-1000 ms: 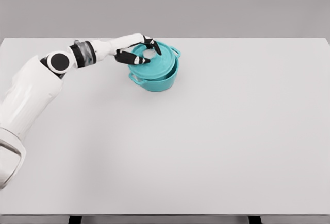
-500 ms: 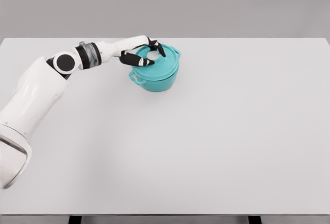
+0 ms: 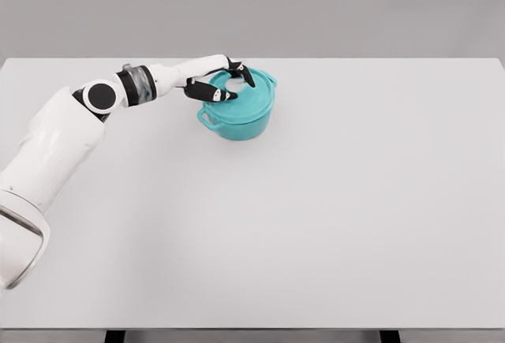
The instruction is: Cover the pot with left arm
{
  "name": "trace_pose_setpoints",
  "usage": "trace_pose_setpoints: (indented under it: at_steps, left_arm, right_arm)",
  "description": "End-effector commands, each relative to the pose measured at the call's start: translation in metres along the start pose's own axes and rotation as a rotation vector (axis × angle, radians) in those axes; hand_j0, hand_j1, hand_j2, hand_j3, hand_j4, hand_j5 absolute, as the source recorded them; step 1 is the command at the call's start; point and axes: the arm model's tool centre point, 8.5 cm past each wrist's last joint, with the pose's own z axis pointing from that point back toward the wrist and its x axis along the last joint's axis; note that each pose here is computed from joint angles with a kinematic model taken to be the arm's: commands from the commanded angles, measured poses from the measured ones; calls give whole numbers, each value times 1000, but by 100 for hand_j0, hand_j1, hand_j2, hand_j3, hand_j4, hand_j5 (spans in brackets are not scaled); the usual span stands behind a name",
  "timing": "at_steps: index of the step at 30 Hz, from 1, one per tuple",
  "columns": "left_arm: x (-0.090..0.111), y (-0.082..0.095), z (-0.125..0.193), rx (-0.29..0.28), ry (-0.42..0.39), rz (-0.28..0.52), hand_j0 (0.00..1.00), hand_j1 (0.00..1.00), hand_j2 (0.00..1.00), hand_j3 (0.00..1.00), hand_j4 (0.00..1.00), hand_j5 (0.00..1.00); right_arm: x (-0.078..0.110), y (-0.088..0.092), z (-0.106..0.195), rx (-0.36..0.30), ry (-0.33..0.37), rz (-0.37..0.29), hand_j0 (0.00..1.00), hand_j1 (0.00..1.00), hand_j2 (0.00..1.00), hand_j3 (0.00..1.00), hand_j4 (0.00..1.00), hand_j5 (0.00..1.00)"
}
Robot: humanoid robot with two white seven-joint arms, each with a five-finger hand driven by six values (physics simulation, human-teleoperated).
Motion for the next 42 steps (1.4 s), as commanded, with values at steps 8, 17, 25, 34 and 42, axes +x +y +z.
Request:
trace_pose_setpoints:
  at_steps: [8, 17, 25, 34, 42]
  left_arm:
    - [1, 2, 0, 6, -3, 4, 70, 70, 70, 70, 70, 70]
    - [1, 3, 1, 8, -4, 2, 84, 84, 84, 84, 84, 84]
    - [3, 13, 5, 24, -6, -6, 84, 84, 84, 84, 84, 84]
    - [-1, 61, 104, 137, -48, -73, 100, 100, 100, 100, 100, 100]
    - [-7, 19, 234, 96, -1, -45, 100, 100, 100, 100, 100, 100]
  right_arm:
    - [0, 0, 0, 0, 0, 1, 100, 100, 100, 100, 100, 100]
    - [0, 0, 0, 0, 0, 1, 100, 100, 100, 100, 100, 100]
    - [0, 0, 0, 0, 0, 1, 100, 100, 100, 100, 100, 100]
    - [0, 0, 0, 1, 0, 1, 100, 100, 100, 100, 100, 100]
    - [0, 0, 0, 0, 0, 1, 100, 100, 100, 100, 100, 100]
